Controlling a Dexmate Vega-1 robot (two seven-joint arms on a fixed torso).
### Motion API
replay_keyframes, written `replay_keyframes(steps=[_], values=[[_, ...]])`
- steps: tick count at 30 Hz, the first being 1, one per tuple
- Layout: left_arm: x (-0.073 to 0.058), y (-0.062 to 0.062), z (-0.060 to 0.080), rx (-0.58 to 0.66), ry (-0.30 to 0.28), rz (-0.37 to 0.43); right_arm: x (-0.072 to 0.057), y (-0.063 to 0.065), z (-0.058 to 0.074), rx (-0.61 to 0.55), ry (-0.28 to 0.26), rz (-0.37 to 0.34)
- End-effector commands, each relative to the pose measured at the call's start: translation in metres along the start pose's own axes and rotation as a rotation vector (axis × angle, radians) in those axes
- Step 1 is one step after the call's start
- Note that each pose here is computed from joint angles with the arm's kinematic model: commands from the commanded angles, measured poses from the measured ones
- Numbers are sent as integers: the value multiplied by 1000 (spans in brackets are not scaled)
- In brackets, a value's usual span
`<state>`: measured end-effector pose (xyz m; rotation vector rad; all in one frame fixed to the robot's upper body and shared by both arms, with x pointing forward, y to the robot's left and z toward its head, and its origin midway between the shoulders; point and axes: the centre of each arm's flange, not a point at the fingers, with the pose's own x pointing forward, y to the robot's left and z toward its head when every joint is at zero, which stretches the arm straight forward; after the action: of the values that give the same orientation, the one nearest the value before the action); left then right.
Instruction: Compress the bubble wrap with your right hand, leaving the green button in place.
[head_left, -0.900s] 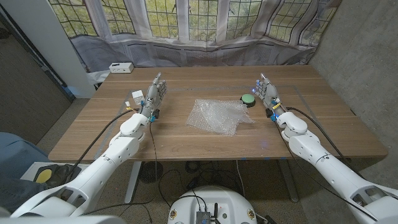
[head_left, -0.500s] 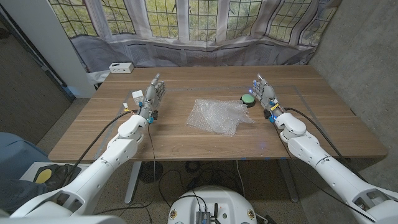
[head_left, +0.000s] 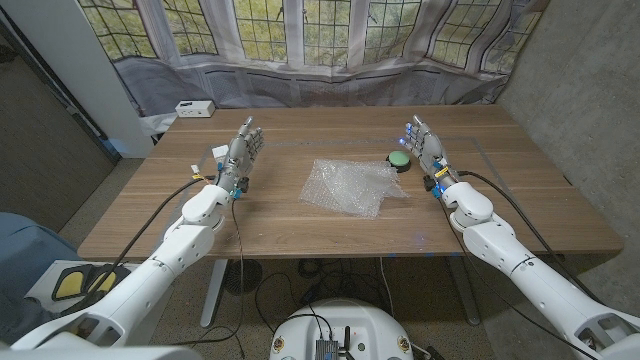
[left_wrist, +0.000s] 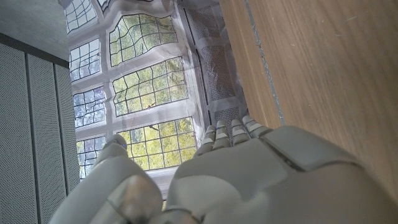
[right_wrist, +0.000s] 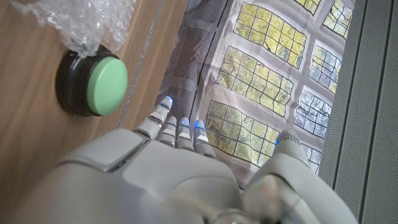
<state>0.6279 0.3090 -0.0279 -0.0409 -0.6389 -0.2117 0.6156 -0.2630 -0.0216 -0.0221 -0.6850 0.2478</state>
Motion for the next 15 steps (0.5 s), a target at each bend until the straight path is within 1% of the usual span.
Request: replay_keyframes(steps=[1,5,7,11,15], values=[[-5,3,4,22,1,7,-8,11,16,-18,-71,25],[-4,0,4,28,3,13,-13,10,21,-31,-93,27],[-3,-3,3,28,6,15,-15,8,24,-38,-99,43],[-2,-9,2,9,5,-10,-21,6,32,-67,-122,44],[-8,-16,7,39,2,-2,-26,4,41,-132,-135,34]])
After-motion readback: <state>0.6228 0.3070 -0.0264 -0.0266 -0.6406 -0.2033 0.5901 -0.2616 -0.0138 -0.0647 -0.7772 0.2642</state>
